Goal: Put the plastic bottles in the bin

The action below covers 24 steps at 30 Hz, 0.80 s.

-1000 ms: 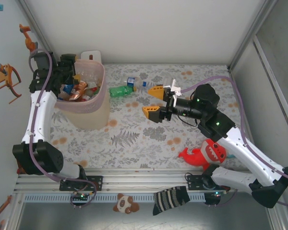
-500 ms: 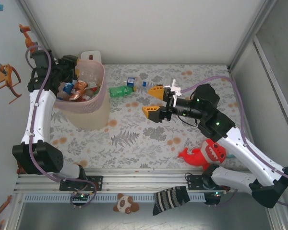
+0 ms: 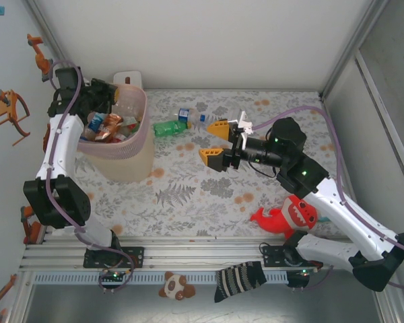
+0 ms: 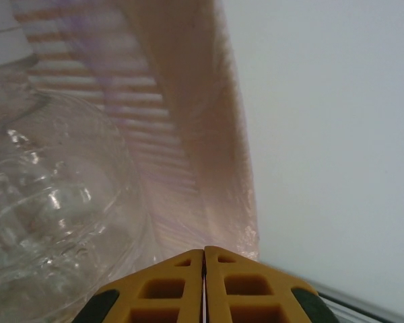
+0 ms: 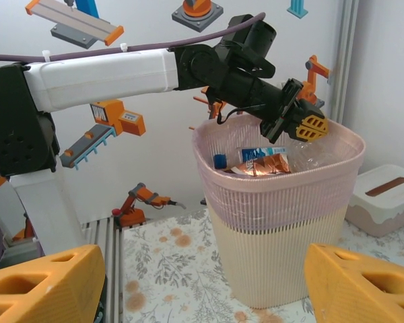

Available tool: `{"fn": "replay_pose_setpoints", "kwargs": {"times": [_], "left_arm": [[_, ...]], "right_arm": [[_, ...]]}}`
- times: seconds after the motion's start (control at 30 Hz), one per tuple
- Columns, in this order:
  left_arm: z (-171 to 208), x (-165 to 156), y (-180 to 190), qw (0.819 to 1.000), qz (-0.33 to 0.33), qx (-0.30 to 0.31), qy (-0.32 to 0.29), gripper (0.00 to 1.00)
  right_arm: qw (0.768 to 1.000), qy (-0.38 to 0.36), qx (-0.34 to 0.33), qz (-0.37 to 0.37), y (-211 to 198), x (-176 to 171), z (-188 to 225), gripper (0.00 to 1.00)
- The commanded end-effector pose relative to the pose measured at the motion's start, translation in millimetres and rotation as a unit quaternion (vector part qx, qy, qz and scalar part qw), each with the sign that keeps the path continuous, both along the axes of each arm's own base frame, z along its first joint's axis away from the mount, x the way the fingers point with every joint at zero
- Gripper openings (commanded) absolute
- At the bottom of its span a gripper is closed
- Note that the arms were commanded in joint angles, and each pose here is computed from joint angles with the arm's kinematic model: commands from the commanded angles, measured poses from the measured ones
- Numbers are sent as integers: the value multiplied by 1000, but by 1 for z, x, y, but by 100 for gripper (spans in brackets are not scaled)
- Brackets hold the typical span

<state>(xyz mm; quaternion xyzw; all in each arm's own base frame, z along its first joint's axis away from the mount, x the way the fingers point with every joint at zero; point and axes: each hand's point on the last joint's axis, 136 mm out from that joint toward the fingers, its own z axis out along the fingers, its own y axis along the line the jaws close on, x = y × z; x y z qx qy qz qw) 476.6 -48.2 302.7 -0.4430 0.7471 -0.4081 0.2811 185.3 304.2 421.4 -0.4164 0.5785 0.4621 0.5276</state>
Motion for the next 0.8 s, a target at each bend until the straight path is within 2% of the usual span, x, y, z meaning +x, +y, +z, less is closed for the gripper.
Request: {"fn": "replay_pose_setpoints", "kwargs": {"times": [0.0,0.13,0.23,0.43,0.53,0.77], "left_arm": [[-37,-10,5,999,3,10,48,7],[-48,-19,7,998,7,13,60,7],[-40,-18,5,999,1,10,45,7],[30,-9,0,998,-14,17,-63,10],[58,-12,1,995,-20,31,-98,12],[91,-29,-8,983,-57,55,-163,16]], "right_arm": [[1000,-9,-1,-5,-1,-1,-1,77],[1000,-6,-3,-9,0,2,-2,77],[1000,-2,-4,-18,0,5,-2,76],[995,19,-34,-90,-7,31,-9,75],[991,23,-47,-121,-9,44,-14,75],[982,1,-132,-136,1,68,-42,75]]}}
